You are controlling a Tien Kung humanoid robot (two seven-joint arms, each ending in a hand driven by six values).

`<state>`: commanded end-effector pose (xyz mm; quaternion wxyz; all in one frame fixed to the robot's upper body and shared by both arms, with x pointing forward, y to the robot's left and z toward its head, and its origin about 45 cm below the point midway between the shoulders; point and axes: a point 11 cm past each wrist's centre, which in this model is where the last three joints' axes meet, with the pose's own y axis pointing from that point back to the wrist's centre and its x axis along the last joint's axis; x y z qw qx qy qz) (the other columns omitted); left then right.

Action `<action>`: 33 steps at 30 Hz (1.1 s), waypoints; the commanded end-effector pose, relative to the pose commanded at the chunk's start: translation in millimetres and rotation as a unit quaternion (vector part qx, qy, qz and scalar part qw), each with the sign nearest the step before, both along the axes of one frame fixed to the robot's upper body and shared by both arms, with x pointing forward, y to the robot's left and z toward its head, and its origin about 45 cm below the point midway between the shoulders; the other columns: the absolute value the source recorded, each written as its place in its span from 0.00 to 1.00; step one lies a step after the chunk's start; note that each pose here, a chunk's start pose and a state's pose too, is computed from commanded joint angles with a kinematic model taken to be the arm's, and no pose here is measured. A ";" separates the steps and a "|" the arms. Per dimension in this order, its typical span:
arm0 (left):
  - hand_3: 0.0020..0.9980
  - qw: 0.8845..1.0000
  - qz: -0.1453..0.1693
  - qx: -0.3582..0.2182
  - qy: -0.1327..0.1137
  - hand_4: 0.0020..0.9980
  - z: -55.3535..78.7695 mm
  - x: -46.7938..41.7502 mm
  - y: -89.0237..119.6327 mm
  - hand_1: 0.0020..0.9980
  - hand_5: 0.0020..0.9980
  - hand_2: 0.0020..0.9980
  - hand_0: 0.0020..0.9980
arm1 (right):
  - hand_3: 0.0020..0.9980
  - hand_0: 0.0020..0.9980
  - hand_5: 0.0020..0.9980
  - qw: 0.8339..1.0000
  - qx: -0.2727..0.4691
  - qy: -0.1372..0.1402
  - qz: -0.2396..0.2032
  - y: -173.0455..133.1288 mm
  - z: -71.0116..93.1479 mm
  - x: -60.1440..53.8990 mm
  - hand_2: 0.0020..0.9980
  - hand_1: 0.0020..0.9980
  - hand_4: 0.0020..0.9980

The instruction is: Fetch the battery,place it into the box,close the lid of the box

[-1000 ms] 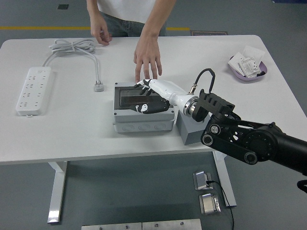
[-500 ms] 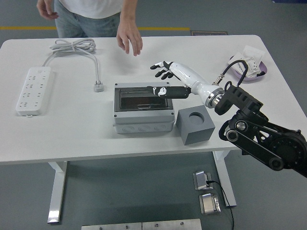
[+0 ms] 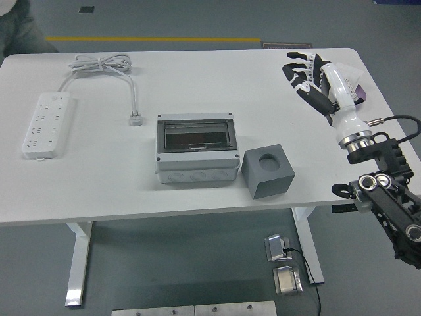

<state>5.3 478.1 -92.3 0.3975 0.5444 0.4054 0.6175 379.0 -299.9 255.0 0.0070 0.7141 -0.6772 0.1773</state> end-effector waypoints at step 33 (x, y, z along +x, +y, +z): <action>0.62 1.000 0.002 0.014 -0.008 0.67 8.1 5.2 16.4 0.69 0.10 0.61 0.62 | 0.75 0.67 0.45 0.982 0.183 0.038 -0.033 -60.1 -27.1 -17.2 0.69 0.70 0.86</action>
